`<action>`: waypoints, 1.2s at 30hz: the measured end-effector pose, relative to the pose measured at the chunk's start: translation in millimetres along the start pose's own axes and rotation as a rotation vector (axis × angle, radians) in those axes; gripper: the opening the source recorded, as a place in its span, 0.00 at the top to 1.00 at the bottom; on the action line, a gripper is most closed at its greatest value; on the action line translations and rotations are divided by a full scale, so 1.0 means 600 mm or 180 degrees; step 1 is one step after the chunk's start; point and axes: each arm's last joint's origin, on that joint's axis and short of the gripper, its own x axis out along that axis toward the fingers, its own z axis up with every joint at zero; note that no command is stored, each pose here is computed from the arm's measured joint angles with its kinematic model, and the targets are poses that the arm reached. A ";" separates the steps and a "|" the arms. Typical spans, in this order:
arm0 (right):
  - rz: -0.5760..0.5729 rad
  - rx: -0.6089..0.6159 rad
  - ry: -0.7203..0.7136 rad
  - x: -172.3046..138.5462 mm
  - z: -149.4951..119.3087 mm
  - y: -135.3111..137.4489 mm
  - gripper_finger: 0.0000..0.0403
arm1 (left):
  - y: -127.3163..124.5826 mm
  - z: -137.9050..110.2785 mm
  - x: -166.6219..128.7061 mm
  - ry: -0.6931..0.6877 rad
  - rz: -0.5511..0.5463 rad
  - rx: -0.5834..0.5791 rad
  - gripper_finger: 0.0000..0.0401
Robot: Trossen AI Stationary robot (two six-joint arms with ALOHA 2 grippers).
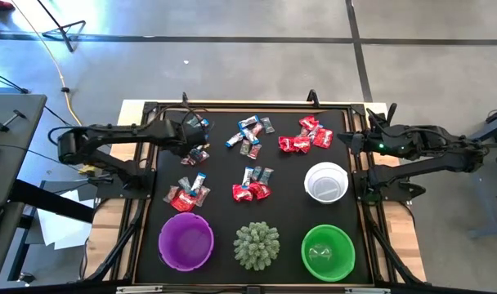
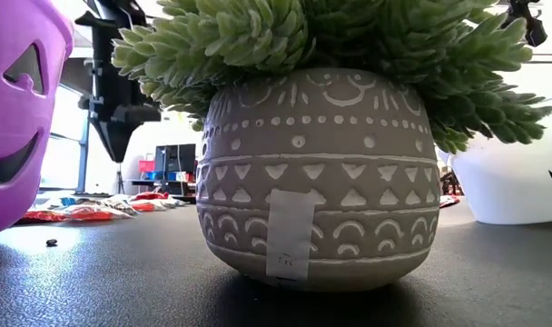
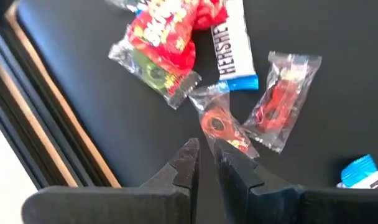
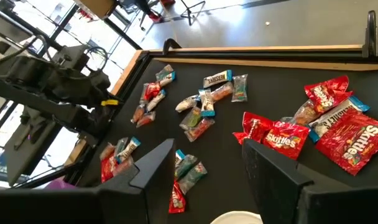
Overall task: Sort candy
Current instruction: Put the transparent candy wrapper into the purple bucket
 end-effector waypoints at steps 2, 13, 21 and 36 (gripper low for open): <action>0.0000 -0.0007 0.0000 0.000 0.000 0.000 0.55 | -0.005 0.001 0.009 0.0066 0.0027 0.0029 0.91; 0.0000 -0.0033 0.0000 0.000 0.000 0.000 0.55 | -0.031 0.012 0.069 0.0301 0.0199 0.0201 0.77; 0.0001 -0.0056 -0.0001 0.000 0.000 0.000 0.55 | -0.044 0.025 0.095 0.0297 0.0136 0.0136 0.67; 0.0000 -0.0058 0.0001 0.000 0.000 0.000 0.55 | -0.055 0.022 0.128 0.0545 0.0370 -0.0102 0.64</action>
